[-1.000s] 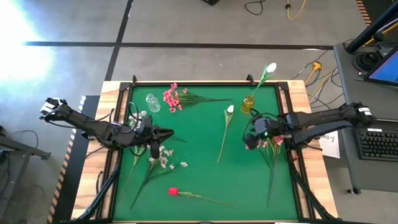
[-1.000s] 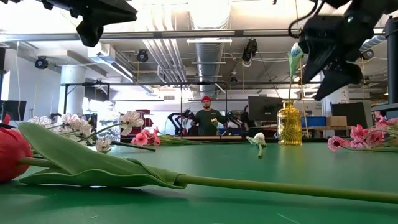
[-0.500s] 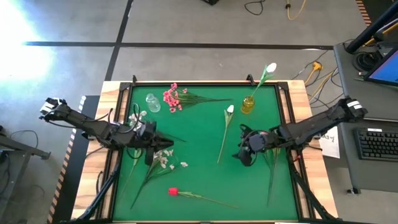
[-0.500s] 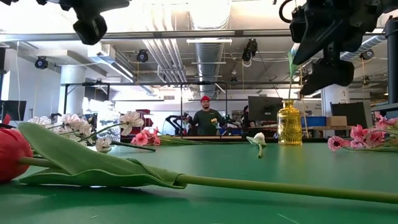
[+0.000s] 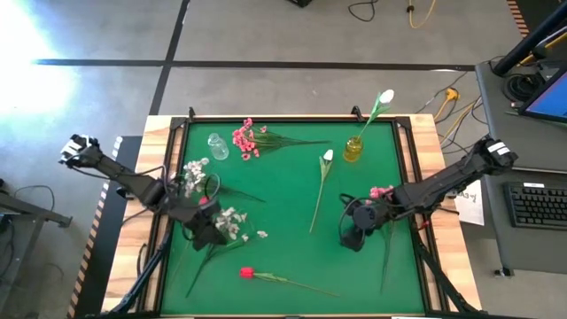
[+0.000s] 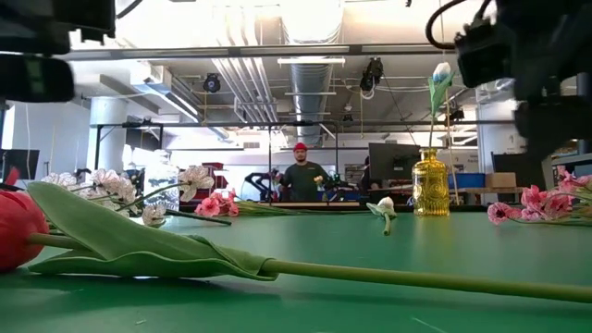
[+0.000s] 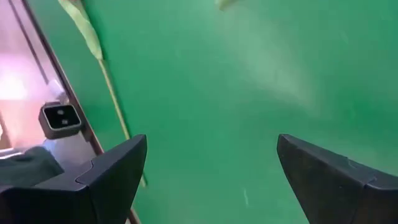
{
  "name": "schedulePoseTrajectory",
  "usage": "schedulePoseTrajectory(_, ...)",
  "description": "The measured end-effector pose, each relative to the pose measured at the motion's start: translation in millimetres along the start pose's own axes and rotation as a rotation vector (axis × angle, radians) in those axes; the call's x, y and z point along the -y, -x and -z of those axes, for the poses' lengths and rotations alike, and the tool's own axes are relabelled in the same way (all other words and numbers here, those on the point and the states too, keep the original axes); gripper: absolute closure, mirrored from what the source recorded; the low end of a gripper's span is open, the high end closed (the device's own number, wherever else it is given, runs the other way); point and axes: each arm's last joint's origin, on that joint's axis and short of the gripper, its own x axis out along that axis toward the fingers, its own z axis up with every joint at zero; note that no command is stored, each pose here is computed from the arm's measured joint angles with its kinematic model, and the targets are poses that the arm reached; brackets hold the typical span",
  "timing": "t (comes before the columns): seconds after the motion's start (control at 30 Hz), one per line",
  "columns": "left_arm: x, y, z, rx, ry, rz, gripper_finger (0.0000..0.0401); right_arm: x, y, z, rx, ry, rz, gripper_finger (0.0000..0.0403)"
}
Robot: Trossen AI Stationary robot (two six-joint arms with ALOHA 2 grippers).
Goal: Sort flowers into vase by color
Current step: Put the left red tulip into the transparent vase
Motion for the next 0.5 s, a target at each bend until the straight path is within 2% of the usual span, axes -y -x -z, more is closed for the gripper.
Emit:
schedulePoseTrajectory(0.2, 2, -2, 12, -0.044, 0.045, -0.017, 0.0365, 9, 0, 6, -0.064, -0.099, 0.094, 0.0051)
schedulePoseTrajectory(0.4, 15, 0, 19, -0.016, 0.05, -0.058, 0.0365, 11, 1, 7, -0.072, -0.087, 0.118, 0.0051)
schedulePoseTrajectory(0.5, 24, 2, 17, 0.029, 0.06, -0.137, 0.0365, 9, 1, 6, -0.062, -0.079, 0.115, 0.0051)
